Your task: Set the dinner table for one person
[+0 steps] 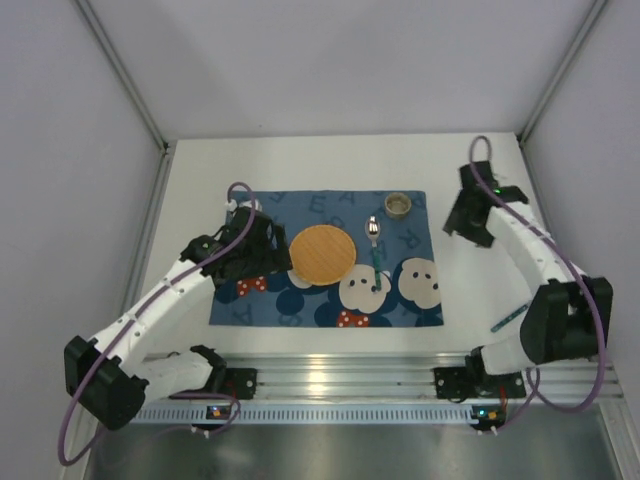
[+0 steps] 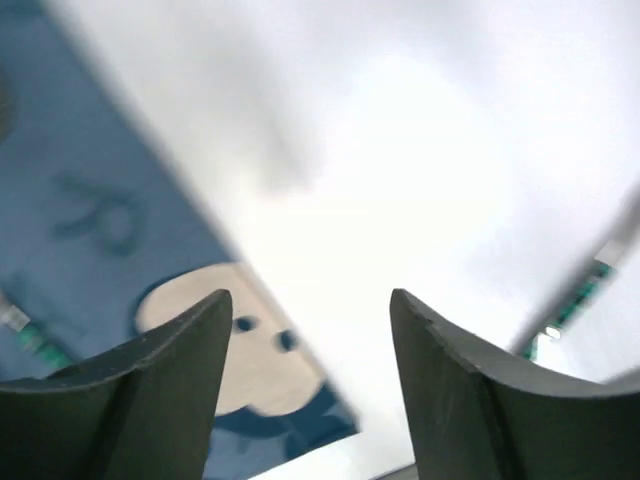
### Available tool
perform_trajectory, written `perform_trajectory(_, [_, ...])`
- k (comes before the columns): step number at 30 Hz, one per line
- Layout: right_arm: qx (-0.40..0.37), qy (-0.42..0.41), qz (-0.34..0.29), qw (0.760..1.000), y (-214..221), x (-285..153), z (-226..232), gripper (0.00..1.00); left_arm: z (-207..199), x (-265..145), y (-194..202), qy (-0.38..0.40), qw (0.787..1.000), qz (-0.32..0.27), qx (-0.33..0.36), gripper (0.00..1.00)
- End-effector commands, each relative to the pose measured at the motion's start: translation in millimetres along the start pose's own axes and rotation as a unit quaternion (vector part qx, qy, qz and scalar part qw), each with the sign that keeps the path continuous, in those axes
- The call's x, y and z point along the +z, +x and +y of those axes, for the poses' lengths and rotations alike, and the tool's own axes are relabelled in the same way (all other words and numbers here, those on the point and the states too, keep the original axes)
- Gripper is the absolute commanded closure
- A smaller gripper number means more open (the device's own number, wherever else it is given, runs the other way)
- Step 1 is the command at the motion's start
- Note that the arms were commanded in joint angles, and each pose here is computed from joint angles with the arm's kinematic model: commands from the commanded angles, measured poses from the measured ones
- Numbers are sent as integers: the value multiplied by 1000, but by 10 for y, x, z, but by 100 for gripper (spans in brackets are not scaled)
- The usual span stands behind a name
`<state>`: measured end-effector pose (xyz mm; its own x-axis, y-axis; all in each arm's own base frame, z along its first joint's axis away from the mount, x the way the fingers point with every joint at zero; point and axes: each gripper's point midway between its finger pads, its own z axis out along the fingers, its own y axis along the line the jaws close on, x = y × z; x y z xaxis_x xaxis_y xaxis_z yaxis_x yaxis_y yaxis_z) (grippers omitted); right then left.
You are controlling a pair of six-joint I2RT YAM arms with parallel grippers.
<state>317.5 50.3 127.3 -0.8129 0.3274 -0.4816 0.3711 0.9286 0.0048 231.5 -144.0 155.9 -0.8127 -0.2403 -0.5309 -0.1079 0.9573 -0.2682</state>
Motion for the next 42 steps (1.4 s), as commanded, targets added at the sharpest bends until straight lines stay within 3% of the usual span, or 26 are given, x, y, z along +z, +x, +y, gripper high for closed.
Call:
perform_trajectory(1, [85,98,27,991,151,156,-933,34,-242,48,-151,43,999,-11,13,3])
perform_trajectory(3, [99,151,47,982,296,230,-1300,22,-302,104,-166,48,999,-5,21,3])
perform_trajectory(5, [130,186,70,972,424,303,-1596,16,-387,117,-195,59,998,2,26,3])
perform_trajectory(9, [185,221,123,950,787,435,-1979,14,-482,166,-240,66,997,13,37,3])
perform_trajectory(13, [256,242,127,927,806,449,-2279,7,-511,168,-286,66,997,9,46,3])
perform_trajectory(20, [311,225,160,910,962,679,-2382,9,-417,155,-210,55,997,14,47,4])
perform_trajectory(26, [334,185,183,906,1087,910,-2205,24,-374,140,-215,45,998,11,45,3])
perform_trajectory(30, [339,182,196,902,1200,994,-2169,52,-372,152,-244,40,998,9,42,4])
perform_trajectory(32, [339,181,197,902,1212,1036,-2166,60,-375,149,-253,38,998,9,41,3])
perform_trajectory(36, [331,186,186,906,1158,1063,-2211,90,-354,162,-241,31,999,11,36,4])
perform_trajectory(38, [328,184,185,908,1123,1070,-2218,99,-349,175,-238,29,999,13,35,3])
perform_trajectory(42, [326,154,178,915,1004,1050,-2071,100,-387,212,-233,32,999,19,38,3])
